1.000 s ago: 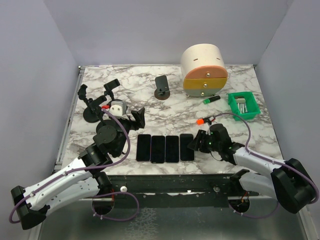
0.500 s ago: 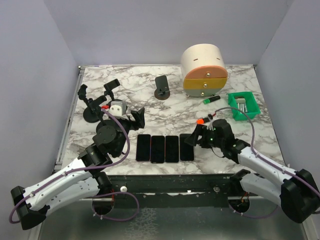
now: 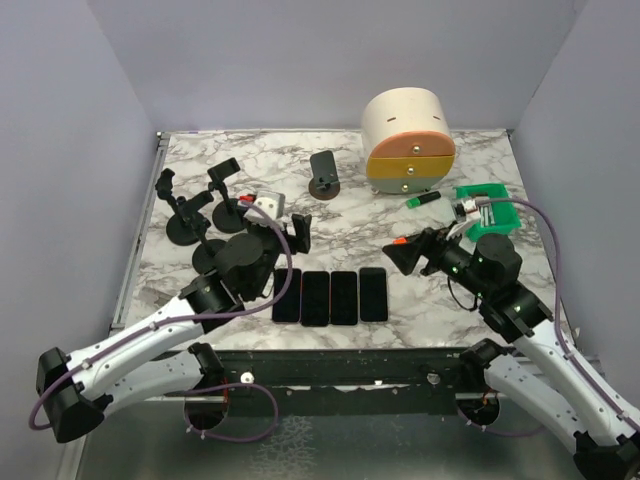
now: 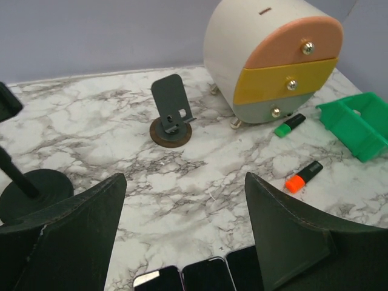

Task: Remove the phone from the phone stand
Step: Pick up the phone stand at the center of the board.

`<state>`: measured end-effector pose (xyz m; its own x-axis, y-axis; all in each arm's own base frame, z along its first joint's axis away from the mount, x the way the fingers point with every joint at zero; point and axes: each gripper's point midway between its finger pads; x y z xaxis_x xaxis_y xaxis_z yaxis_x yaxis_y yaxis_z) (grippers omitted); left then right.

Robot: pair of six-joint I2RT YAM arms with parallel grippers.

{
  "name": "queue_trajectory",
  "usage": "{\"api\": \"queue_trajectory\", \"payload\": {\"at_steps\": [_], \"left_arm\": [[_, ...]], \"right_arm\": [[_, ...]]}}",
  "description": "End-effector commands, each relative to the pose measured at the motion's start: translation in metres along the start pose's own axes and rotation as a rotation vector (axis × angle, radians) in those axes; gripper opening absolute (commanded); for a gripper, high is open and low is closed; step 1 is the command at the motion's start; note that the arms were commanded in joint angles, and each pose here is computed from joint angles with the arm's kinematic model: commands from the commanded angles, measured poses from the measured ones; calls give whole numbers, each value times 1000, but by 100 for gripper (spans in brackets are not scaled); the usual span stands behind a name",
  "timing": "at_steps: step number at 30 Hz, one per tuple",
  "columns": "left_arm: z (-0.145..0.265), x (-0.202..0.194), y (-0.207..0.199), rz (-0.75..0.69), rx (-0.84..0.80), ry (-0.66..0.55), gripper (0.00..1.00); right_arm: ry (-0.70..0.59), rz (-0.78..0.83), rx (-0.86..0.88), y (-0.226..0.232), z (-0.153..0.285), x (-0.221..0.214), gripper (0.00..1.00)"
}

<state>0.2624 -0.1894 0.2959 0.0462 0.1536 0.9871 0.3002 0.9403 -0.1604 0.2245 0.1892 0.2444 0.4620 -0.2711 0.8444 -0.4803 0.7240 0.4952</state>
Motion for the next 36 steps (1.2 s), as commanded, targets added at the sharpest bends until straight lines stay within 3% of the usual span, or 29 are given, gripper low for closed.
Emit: {"api": "queue_trajectory", "payload": {"at_steps": [1, 7, 17, 26, 36], "left_arm": [[-27, 7, -32, 28, -98, 71, 80], [-87, -3, -26, 199, -110, 243, 78], [-167, -23, -21, 471, -247, 360, 74], [-235, -55, -5, 323, -164, 520, 73], [-265, -82, 34, -7, 2, 600, 73]], "right_arm": [[-33, 51, 63, 9, 13, -1, 88], [-59, 72, 149, 16, 22, -14, 88], [-75, 94, 255, 27, 32, -26, 88], [-86, 102, 311, 37, 39, -25, 88], [-79, 94, 294, 33, 40, -30, 88]]}}
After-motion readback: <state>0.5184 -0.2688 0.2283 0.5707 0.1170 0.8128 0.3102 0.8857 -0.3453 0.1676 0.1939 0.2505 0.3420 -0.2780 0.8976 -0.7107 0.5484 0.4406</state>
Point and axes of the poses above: each gripper's point midway between its finger pads, its own z axis back along the fingers, its own y axis along the line the jaws close on, x = y × z, and after that the axes turned 1 degree about z, right-handed
